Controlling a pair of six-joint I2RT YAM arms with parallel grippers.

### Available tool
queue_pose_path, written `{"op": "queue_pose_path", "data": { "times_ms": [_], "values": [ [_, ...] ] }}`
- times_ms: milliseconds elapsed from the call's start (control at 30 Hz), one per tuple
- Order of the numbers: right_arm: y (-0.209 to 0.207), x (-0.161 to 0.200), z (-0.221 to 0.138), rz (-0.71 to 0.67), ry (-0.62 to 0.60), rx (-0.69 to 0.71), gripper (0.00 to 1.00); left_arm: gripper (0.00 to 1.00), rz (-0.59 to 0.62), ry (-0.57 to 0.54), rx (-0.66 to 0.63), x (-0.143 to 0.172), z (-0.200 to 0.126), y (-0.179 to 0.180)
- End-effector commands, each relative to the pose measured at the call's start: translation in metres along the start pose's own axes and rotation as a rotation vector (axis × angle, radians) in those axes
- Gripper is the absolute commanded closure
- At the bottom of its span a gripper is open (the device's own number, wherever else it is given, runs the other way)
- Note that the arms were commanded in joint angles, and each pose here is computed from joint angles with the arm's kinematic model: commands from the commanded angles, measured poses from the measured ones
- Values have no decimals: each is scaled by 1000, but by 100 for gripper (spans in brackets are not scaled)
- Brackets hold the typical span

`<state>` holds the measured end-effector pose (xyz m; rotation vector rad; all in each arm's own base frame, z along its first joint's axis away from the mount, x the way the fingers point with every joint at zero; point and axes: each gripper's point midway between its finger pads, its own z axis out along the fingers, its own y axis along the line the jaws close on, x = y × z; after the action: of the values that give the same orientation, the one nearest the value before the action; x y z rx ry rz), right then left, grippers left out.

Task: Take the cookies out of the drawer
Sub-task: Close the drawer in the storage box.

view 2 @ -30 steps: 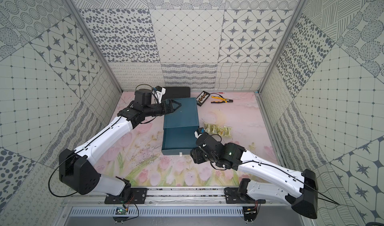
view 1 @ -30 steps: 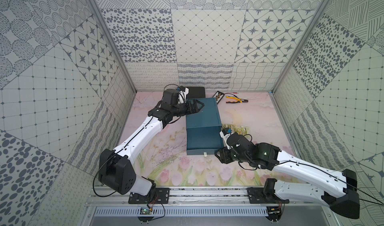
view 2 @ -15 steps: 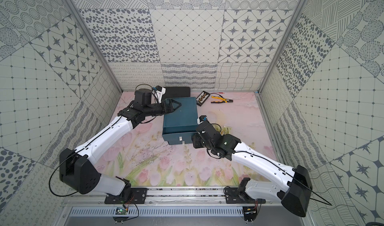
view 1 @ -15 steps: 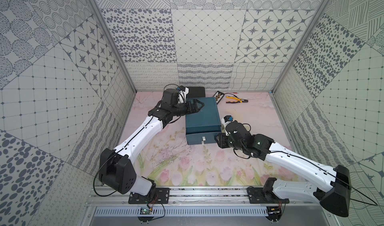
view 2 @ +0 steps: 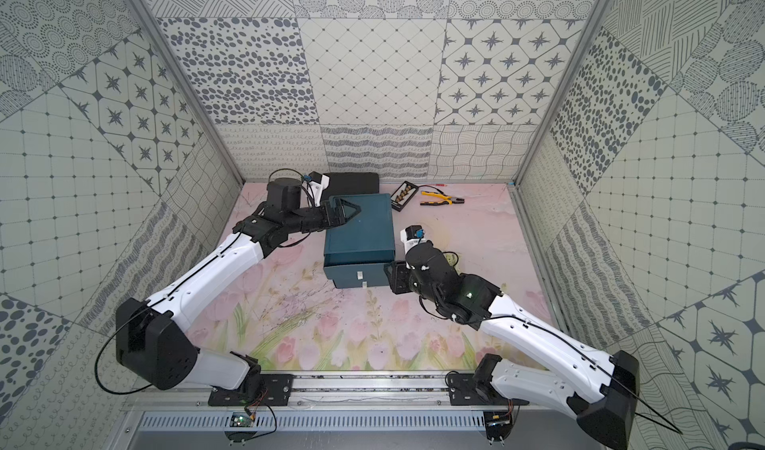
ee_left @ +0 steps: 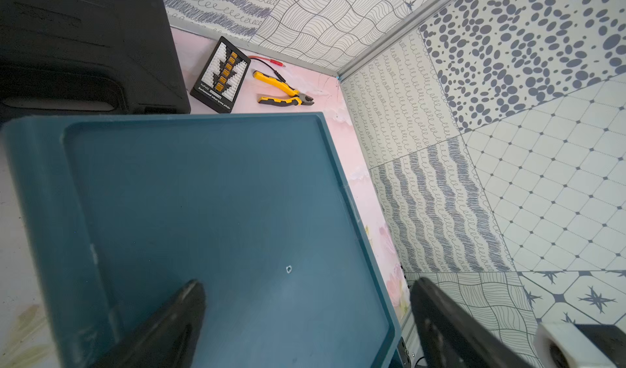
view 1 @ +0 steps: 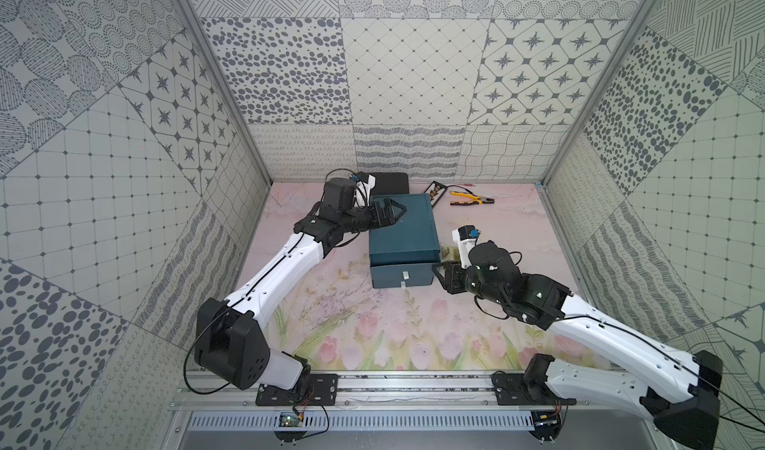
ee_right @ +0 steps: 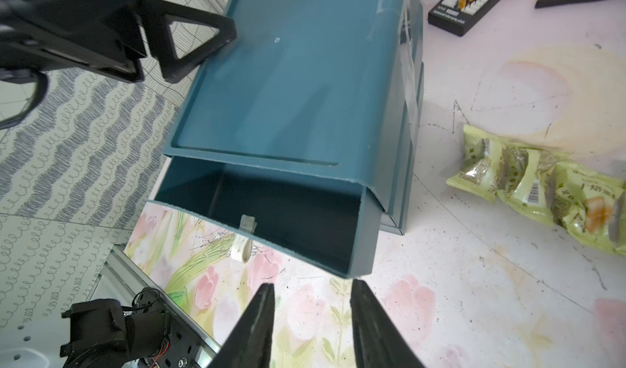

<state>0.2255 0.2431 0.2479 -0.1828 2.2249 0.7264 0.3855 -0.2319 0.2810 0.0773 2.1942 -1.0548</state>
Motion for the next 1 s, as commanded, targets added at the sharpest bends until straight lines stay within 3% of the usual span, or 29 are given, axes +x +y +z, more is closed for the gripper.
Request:
{"op": "queue_pose_path", "data": {
  "times_ms": [0, 267, 533, 967],
  "values": [
    [8, -3, 0, 48, -45, -63, 63, 1, -67, 96, -64, 25, 4, 20],
    [43, 4, 28, 65, 28, -188, 78, 1, -61, 82, -85, 21, 5, 25],
    [32, -11, 48, 99, -54, -109, 93, 1, -63, 104, -75, 27, 8, 26],
    [38, -35, 78, 126, -149, -97, 96, 1, -69, 104, -42, 33, -2, 18]
  ]
}}
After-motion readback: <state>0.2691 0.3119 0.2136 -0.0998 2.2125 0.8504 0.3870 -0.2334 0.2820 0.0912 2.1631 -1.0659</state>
